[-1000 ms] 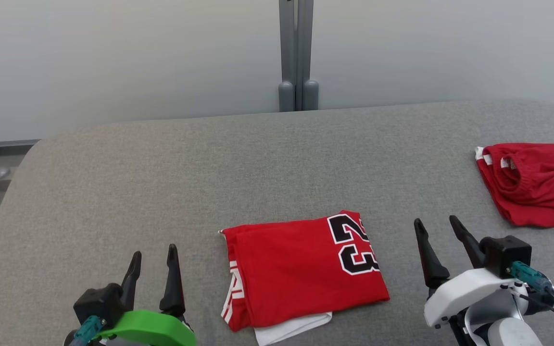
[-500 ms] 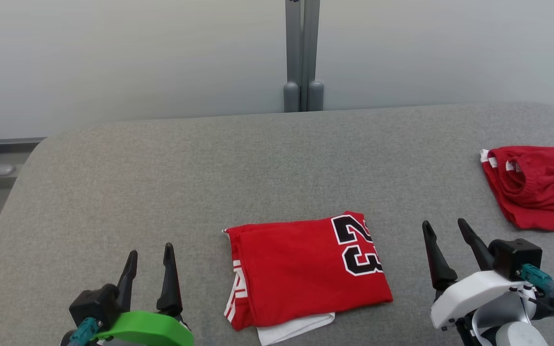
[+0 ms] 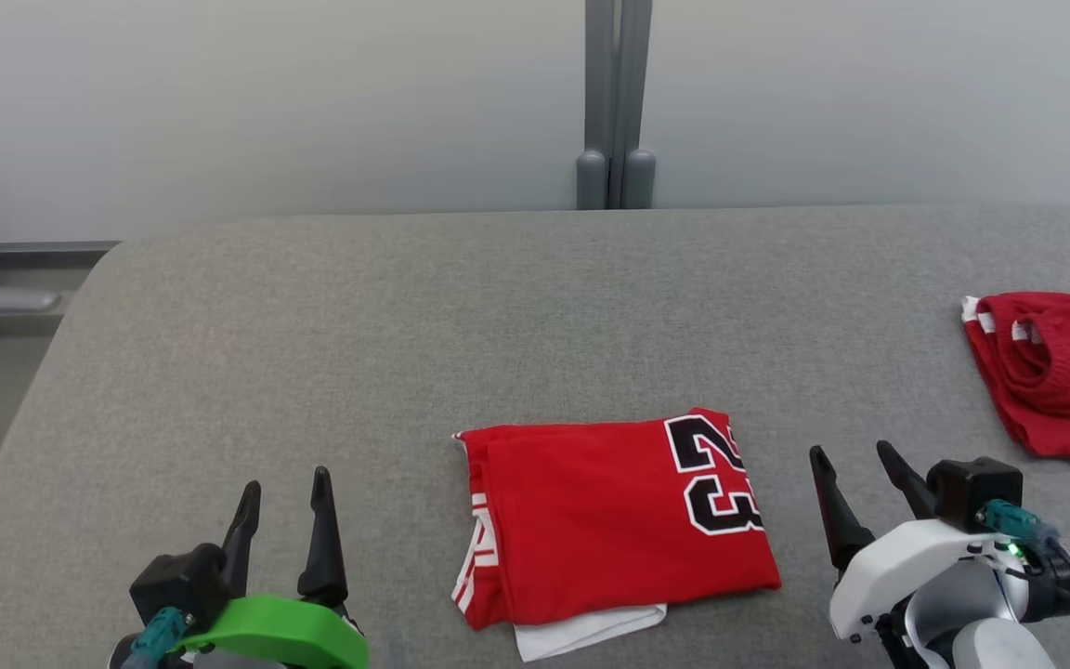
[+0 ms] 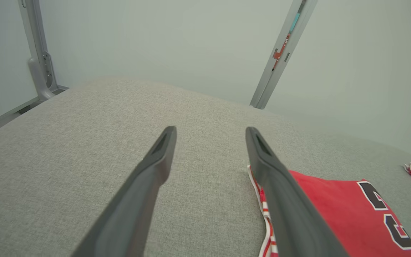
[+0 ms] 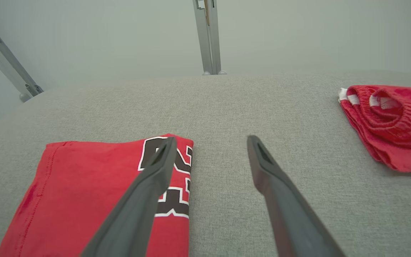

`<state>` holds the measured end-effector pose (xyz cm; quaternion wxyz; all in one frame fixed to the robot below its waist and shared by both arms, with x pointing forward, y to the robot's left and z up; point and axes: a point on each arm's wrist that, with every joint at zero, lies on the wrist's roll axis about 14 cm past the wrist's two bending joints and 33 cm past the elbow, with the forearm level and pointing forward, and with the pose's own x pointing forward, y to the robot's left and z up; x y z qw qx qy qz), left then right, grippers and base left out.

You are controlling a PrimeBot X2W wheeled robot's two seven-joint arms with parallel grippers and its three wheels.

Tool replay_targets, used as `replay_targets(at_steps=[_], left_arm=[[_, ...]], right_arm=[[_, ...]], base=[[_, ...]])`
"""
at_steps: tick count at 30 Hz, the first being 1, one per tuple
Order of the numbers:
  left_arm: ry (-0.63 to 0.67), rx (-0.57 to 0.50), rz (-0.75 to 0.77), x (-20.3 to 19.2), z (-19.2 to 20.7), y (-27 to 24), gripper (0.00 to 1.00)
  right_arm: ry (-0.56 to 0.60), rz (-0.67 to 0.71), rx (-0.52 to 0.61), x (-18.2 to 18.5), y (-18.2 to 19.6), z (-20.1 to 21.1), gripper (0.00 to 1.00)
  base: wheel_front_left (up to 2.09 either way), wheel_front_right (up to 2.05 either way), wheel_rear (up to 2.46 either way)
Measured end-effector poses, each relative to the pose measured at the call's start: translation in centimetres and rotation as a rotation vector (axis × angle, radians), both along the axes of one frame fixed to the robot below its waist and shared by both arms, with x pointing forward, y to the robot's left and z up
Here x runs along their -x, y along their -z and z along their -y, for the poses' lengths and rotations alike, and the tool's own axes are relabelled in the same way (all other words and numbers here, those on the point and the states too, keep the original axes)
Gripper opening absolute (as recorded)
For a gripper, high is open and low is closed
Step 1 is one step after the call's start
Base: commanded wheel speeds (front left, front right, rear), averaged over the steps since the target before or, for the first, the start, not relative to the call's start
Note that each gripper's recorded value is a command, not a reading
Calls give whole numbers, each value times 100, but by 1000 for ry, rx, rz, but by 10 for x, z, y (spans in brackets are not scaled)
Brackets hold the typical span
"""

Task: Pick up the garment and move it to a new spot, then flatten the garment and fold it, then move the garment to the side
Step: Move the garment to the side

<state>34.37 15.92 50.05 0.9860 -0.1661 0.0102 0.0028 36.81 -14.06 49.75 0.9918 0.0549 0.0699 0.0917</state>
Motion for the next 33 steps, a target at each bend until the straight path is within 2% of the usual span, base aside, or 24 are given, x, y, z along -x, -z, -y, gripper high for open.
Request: replay_targets(at_steps=[8, 15, 19, 24, 25, 26, 27, 29, 30, 31, 32, 33], left_arm=[[-95, -12, -7, 10, -33, 0, 100], [-220, -26, -17, 28, -72, 2, 100], [-281, -33, -22, 38, -92, 2, 100], [-314, -38, -45, 44, -100, 8, 100], [-313, -39, -48, 44, -100, 9, 100], [-309, -39, -50, 43, -99, 10, 100], [-302, -39, -53, 41, -97, 11, 100], [-286, -39, -57, 37, -92, 12, 100], [-275, -38, -57, 35, -89, 12, 100], [-263, -38, -61, 32, -86, 13, 100], [-253, -38, -62, 30, -83, 14, 100], [-240, -39, -62, 27, -80, 14, 100]], right_arm=[[-57, -173, 43, -21, 36, -18, 100], [-123, -364, 17, -31, 82, -45, 100], [-166, -433, -19, -35, 96, -66, 100], [-191, -500, -5, -37, 114, -76, 100], [-190, -504, 0, -39, 116, -76, 84], [-188, -505, 4, -40, 117, -75, 61], [-185, -505, 5, -42, 117, -75, 47], [-175, -504, 5, -44, 118, -72, 39], [-173, -502, 7, -45, 119, -70, 27], [-170, -498, 15, -46, 118, -69, 10], [-168, -496, 20, -46, 119, -68, 0], [-166, -489, 29, -47, 118, -66, 0]], base=[[0, 0, 0], [0, 0, 0], [0, 0, 0], [0, 0, 0], [0, 0, 0], [0, 0, 0], [0, 0, 0], [0, 0, 0], [0, 0, 0], [0, 0, 0], [0, 0, 0], [0, 0, 0]])
